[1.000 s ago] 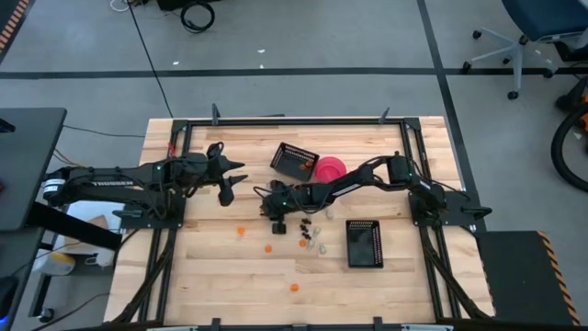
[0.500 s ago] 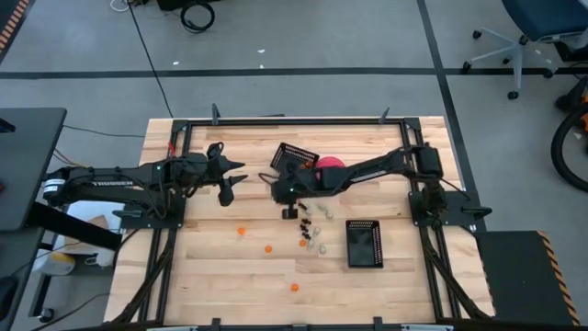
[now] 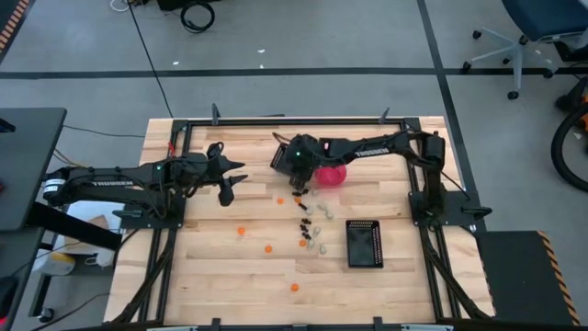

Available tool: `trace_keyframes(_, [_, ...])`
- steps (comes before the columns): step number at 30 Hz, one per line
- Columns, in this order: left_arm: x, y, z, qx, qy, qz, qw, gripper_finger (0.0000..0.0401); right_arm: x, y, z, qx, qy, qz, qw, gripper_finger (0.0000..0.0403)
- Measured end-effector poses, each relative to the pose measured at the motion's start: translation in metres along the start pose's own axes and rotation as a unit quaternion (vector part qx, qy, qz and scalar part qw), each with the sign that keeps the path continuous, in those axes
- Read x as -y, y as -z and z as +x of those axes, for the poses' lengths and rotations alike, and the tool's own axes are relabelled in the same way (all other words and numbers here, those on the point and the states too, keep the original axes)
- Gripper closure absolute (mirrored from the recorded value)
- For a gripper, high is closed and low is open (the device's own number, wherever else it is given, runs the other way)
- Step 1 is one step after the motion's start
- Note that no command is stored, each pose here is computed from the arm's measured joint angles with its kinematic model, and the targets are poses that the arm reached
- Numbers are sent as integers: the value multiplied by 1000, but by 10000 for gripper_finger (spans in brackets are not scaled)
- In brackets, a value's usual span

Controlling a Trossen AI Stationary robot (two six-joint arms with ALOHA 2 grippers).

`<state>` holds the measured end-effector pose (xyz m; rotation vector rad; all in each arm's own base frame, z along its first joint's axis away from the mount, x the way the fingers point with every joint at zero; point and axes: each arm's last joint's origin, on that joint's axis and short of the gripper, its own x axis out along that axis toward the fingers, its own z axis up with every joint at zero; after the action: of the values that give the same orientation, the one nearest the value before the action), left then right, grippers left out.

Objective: Sort Halloween decoration
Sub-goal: Put the orange pumpkin toy into the top black bin, then put the white skull toy into the pink bowl

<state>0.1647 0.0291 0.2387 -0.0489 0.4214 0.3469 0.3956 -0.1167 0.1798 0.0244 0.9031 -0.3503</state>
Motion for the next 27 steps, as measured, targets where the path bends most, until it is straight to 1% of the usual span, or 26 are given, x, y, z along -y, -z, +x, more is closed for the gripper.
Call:
trace_keyframes(2, [0, -1, 0, 3, 0, -2, 1000, 246, 7, 1, 1, 0, -11, 10, 1000, 244])
trace_keyframes(5, [0, -3, 0, 14, 1, -4, 1000, 246, 13, 1, 2, 0, 2, 11, 1000, 214])
trace_keyframes(7, [0, -4, 0, 21, 1, -3, 1000, 246, 13, 2, 1, -4, 18, 6, 1000, 199])
trace_keyframes(9, [0, -5, 0, 26, 2, -4, 1000, 246, 8, 1, -5, -10, 22, 0, 1000, 192])
trace_keyframes(11, [0, -5, 0, 25, 2, -3, 1000, 246, -2, -3, -19, -7, 20, -15, 1000, 190])
trace_keyframes(13, [0, -5, 0, 26, 2, -3, 1000, 246, -17, -5, -35, -8, 15, -37, 999, 191])
trace_keyframes(16, [0, -5, 0, 26, 2, -3, 1000, 246, -42, 0, -53, -34, -5, -87, 996, 194])
trace_keyframes(19, [0, -5, 0, 26, 2, -4, 1000, 246, -64, 9, -63, -67, -25, -123, 990, 194])
trace_keyframes(22, [0, -5, 0, 25, 2, -6, 1000, 246, -83, 19, -69, -103, -37, -135, 985, 195])
trace_keyframes(24, [0, -5, 0, 25, 2, -10, 1000, 246, -96, 23, -74, -111, -44, -136, 984, 195])
trace_keyframes(27, [0, -5, 0, 23, 2, -19, 1000, 246, -106, 31, -79, -138, -43, -138, 980, 195])
